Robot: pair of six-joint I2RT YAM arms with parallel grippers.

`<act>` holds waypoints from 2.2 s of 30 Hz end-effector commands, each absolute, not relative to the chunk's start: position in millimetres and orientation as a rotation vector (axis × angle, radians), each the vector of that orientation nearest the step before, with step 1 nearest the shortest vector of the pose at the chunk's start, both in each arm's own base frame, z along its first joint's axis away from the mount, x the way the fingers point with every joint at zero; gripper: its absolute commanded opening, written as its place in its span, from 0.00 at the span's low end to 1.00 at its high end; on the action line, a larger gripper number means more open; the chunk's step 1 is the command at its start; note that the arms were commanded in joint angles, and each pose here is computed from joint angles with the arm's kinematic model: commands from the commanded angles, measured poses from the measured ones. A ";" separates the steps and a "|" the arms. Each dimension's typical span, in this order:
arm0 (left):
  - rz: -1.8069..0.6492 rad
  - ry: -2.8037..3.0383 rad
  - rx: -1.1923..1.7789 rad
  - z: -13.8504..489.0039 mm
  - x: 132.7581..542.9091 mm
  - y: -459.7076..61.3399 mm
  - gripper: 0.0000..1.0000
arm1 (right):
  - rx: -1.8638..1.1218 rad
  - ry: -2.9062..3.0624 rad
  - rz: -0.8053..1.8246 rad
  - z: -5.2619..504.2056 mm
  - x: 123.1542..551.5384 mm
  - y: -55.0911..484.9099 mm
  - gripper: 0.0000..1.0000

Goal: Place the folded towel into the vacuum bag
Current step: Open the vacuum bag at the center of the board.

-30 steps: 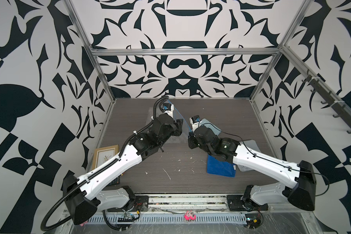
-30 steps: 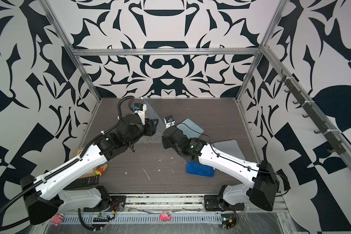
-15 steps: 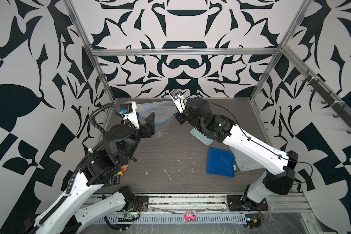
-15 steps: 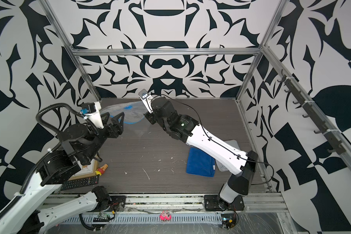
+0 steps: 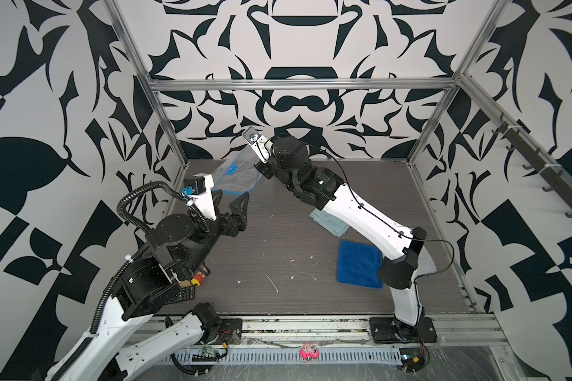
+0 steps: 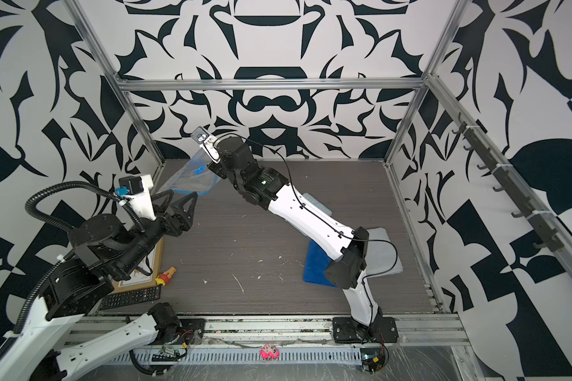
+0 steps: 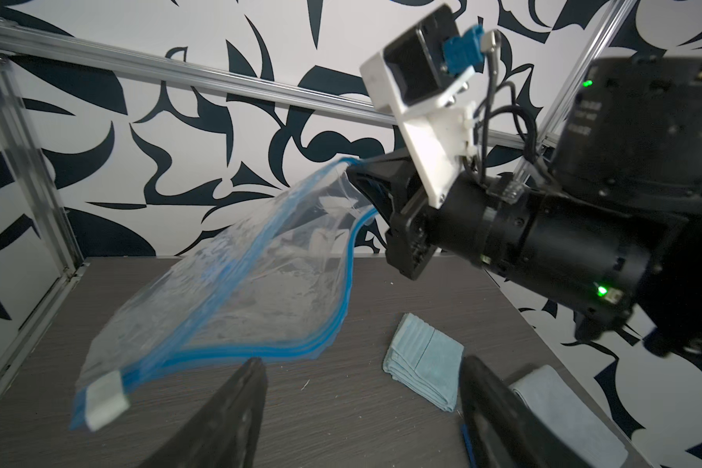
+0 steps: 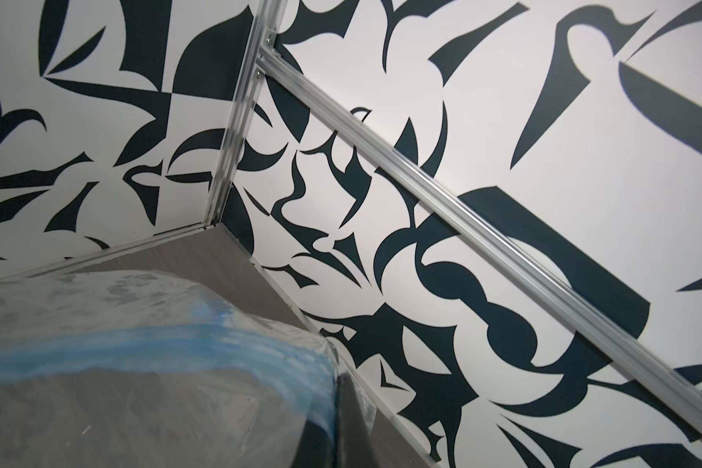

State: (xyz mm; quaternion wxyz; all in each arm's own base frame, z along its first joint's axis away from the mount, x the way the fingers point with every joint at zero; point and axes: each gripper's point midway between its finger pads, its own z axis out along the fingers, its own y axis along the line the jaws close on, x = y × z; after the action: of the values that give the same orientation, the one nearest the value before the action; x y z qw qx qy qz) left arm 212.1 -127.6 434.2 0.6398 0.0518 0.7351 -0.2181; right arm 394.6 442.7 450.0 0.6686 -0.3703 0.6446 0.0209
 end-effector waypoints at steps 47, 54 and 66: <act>-0.113 1.932 1.189 282.7 181.4 -201.8 0.93 | -1.082 1.755 0.299 266.4 274.4 337.7 0.00; 0.008 1.938 1.187 261.2 191.4 -191.9 0.94 | -1.058 1.753 0.311 268.8 273.4 330.4 0.00; 0.261 2.063 1.078 238.0 220.8 -173.5 0.94 | -1.047 1.751 0.345 271.3 269.1 329.6 0.00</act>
State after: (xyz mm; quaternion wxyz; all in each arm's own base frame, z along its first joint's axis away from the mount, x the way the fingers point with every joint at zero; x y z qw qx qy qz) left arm 214.5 -185.6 240.7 0.3940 0.4470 0.7994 0.0772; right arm 270.4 328.8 248.7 0.4830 -0.4522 0.7401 0.1202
